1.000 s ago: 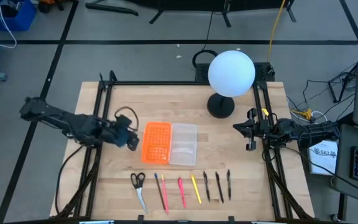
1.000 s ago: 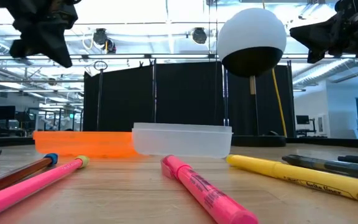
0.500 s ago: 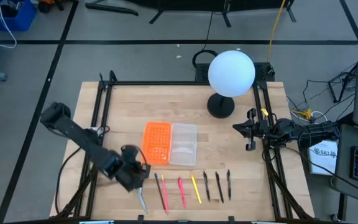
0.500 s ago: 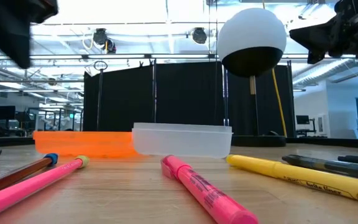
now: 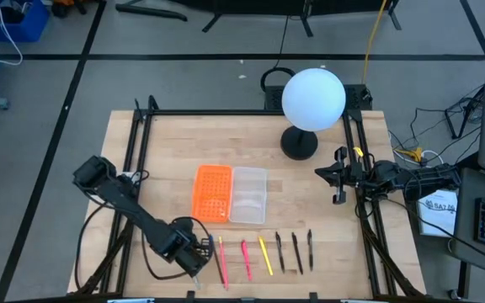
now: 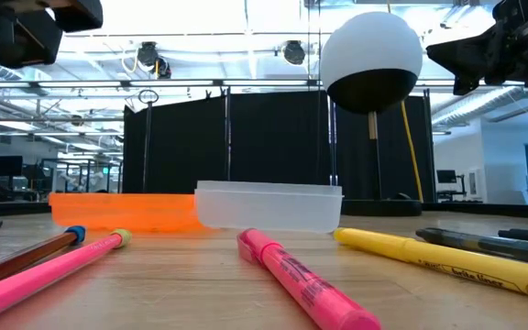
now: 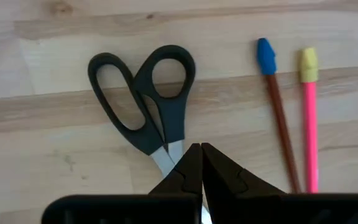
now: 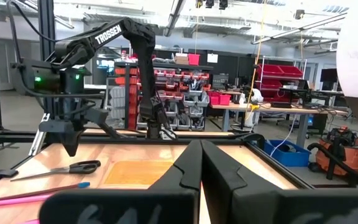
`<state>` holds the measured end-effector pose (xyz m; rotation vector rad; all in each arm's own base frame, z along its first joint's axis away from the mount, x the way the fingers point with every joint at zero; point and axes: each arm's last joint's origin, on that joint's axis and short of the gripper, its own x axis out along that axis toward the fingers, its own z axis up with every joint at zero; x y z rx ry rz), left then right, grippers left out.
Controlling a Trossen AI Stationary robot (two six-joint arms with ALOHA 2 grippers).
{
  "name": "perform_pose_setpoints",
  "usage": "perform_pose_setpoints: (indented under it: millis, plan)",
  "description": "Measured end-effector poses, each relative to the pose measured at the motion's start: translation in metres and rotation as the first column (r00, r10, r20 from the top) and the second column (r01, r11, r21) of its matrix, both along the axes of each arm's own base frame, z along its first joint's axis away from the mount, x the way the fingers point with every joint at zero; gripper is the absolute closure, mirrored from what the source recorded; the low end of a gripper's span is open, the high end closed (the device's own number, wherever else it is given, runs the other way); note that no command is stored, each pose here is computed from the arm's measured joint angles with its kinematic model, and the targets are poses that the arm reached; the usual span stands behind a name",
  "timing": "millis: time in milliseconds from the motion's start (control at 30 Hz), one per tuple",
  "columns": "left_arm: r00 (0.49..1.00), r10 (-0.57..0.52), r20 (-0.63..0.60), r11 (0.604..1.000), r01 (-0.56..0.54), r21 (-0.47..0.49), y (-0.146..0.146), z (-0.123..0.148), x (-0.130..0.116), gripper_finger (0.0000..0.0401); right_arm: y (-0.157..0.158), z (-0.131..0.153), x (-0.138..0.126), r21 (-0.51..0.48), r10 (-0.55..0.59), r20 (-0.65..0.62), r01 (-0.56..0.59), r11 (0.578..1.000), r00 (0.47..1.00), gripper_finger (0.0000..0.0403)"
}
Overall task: Pick & place school supplies into a supply box
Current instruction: Put the black scissors into the orange supply box
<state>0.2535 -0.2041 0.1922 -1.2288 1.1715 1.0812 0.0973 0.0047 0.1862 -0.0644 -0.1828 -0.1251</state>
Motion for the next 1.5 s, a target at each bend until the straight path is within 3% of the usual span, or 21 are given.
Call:
perform_pose_setpoints:
  millis: [533,1100,1500]
  plan:
    - [0.984,0.145,-0.102,0.986,-0.135,0.092,0.021,-0.009,-0.004,0.0228,0.0,-0.003,0.0,-0.003,0.0,-0.029,0.0,1.0,1.0,0.0403]
    - [0.982,0.173,-0.079,0.984,-0.169,0.058,0.016,-0.019,-0.008,0.0222,0.0,-0.004,0.001,-0.005,0.0,-0.038,0.0,1.0,0.999,0.0403]
    - [0.977,0.176,-0.118,0.981,-0.164,0.101,0.015,-0.036,-0.005,0.0222,0.0,-0.003,0.001,-0.001,0.001,-0.037,-0.001,1.0,0.999,0.0403]
